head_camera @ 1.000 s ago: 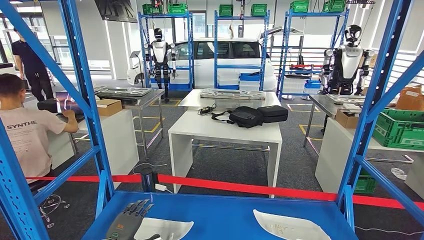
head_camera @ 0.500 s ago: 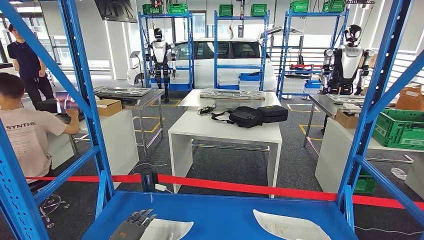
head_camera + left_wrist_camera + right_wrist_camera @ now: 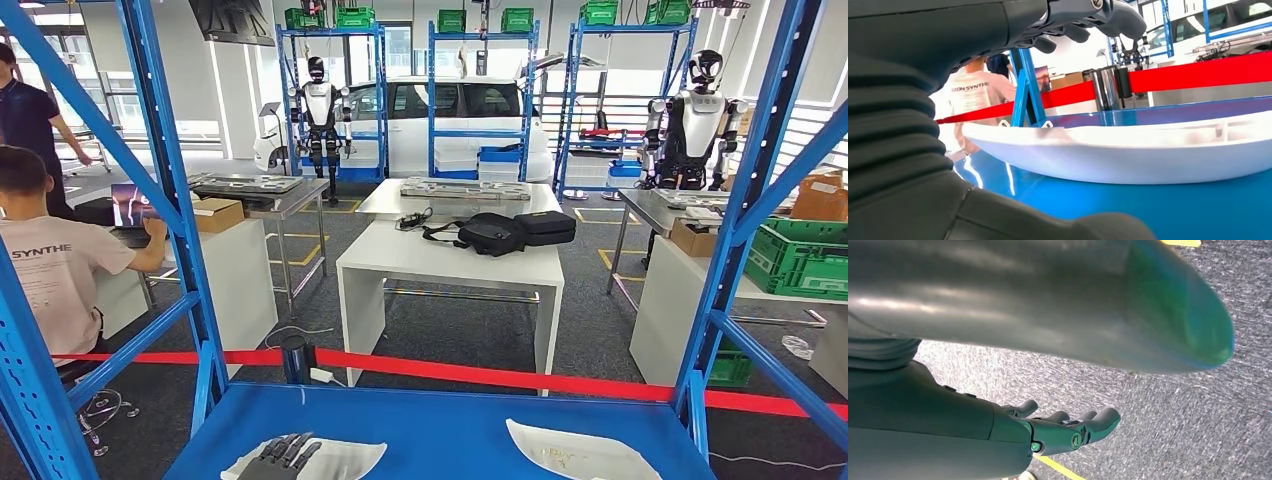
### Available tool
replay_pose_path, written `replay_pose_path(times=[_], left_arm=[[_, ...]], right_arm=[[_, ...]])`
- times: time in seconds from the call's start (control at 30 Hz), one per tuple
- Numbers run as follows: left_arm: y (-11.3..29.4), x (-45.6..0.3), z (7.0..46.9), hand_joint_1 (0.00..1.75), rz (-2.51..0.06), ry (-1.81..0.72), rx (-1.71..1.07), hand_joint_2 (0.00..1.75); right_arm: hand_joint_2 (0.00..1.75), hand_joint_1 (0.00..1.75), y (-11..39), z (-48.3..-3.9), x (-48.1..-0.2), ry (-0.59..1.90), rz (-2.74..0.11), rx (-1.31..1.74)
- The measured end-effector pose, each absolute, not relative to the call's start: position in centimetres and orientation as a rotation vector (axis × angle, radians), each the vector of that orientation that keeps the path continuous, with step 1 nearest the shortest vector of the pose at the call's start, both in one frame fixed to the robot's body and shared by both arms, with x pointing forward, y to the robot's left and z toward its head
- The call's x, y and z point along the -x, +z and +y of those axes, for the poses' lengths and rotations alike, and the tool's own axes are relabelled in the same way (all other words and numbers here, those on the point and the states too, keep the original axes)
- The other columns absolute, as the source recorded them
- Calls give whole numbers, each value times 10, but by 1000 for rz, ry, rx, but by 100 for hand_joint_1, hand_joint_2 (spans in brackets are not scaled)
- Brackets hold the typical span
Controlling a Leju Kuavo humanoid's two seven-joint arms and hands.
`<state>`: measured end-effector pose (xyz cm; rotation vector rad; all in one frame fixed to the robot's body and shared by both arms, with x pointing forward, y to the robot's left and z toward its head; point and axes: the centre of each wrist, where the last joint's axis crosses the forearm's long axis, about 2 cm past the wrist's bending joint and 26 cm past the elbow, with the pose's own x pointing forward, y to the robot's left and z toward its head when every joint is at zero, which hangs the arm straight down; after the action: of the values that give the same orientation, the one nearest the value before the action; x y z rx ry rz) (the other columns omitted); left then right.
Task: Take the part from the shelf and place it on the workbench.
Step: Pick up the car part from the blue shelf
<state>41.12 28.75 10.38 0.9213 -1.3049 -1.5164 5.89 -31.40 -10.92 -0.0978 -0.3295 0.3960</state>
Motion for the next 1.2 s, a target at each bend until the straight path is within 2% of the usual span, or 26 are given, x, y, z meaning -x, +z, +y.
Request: replay_pose_path(times=[0.63,1.2], left_arm=[[101,-406,258,0,-1326,-1464,-1113,175],[97,-406,254,0,-1106,-1520,-1046,175]], right_arm=[[0,0,-109,-314,-59,393,-332,97],[0,0,-109,-313,-60,410,-326,83]])
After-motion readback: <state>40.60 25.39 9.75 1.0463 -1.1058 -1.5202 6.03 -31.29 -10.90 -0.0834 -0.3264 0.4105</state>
